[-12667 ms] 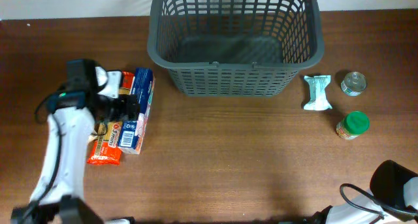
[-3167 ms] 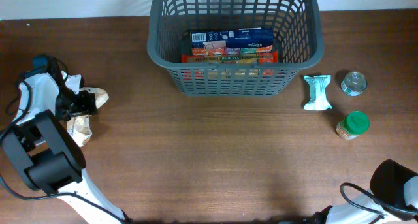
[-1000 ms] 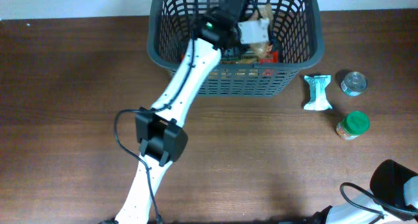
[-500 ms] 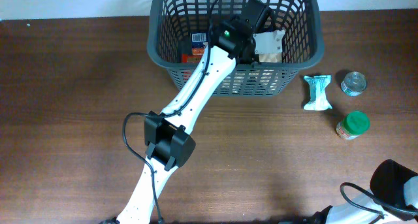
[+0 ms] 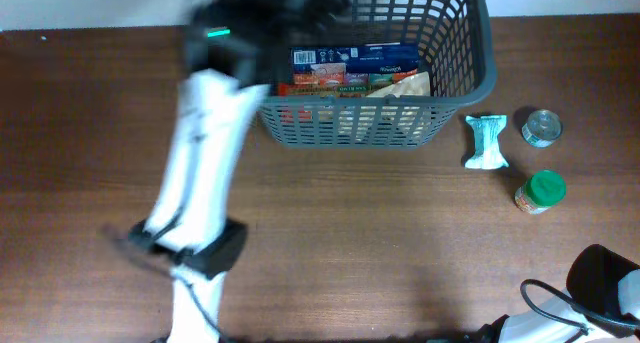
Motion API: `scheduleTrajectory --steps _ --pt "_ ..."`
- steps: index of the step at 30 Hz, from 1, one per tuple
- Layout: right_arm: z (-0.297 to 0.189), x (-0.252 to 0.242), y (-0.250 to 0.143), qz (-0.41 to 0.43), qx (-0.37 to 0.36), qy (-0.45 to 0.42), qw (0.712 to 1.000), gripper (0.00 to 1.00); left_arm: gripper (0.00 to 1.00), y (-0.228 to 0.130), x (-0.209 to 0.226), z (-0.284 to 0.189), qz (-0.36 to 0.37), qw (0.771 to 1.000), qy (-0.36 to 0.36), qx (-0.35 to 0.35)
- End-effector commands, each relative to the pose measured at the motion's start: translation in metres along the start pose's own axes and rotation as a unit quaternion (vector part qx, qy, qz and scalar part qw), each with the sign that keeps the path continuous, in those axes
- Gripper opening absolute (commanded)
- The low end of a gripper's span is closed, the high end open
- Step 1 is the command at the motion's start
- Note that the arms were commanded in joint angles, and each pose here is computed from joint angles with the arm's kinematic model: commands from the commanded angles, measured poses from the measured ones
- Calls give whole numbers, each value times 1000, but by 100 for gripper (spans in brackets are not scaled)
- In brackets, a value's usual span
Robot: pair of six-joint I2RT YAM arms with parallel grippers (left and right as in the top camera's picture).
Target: Pack container
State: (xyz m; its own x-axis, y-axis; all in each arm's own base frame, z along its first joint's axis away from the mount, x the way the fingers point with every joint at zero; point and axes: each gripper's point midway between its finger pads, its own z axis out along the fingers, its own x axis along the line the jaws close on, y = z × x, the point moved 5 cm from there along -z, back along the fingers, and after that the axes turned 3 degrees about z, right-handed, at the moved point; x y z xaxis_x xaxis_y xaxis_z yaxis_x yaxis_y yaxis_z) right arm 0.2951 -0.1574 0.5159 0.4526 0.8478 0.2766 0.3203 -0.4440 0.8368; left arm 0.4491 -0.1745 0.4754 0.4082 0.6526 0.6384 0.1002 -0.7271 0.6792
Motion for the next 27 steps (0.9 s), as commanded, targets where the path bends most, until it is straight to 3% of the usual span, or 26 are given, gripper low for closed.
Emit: scheduleTrajectory --steps 1,8,14,19,27 --pt "1 -1 1 4 -1 0 1000 99 99 -28 55 -46 -95 993 59 21" --pt "1 -1 1 4 -1 0 1000 99 99 -138 99 -51 -260 945 98 172" --pt "1 -1 1 4 -1 0 1000 99 99 -211 107 -49 -316 901 101 279" --pt "1 -1 1 4 -2 0 1000 99 99 -240 104 -44 -325 884 91 322" --pt "1 0 4 2 -10 2 1000 99 99 -245 99 -41 -325 881 83 333"
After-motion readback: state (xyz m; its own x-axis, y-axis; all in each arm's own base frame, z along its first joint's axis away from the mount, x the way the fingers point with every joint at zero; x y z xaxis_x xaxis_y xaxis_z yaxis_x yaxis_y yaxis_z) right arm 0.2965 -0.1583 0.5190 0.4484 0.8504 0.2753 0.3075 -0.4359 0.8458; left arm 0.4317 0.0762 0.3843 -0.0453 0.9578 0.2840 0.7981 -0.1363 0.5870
